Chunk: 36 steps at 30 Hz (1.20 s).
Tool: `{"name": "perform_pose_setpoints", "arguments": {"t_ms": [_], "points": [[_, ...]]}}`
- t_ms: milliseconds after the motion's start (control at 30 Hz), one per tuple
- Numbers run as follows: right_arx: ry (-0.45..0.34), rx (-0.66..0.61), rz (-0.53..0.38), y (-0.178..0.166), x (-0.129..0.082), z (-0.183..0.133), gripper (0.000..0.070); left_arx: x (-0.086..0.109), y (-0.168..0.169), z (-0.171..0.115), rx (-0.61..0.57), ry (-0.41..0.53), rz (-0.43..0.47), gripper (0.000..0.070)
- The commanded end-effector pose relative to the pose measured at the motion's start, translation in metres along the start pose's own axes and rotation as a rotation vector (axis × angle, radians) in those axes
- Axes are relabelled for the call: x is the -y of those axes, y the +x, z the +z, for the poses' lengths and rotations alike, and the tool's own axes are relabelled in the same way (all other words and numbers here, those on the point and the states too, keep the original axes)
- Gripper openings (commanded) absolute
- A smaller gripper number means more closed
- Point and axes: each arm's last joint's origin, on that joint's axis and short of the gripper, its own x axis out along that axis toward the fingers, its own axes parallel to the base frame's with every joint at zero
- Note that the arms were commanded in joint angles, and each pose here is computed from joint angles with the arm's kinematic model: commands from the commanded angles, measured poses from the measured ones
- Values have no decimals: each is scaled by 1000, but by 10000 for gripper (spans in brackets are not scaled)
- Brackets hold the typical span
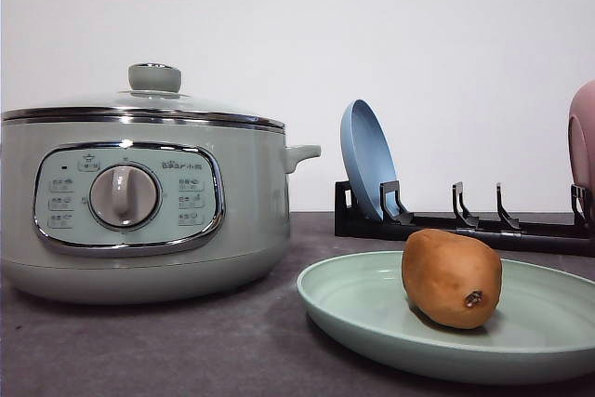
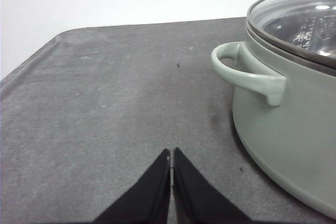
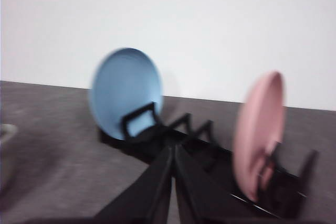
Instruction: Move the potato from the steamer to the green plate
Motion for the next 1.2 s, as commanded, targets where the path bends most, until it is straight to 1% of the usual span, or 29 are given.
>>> {"name": "perform_pose_setpoints", "arguments": {"t_ms": [0, 133, 467, 700, 833, 900, 1167], "points": [[-12, 22, -33, -1, 1, -5, 0, 1, 0, -6, -45, -4, -7, 0], [-11, 19, -84, -4, 3, -23, 0, 1, 0, -6, -44, -4, -7, 0], [7, -16, -89, -4, 4, -58, 0, 1, 0, -6, -44, -4, -7, 0], [27, -121, -92, -5, 4, -70, 0, 1, 0, -6, -45, -4, -8, 0], [56, -201, -95, -6, 4, -77, 0, 1, 0, -6, -45, -4, -7, 0], [77, -194, -91, -6, 4, -77, 0, 1, 0, -6, -44, -4, -7, 0], [77, -184, -90, -6, 4, -76, 0, 1, 0, -6, -45, -4, -7, 0]]}}
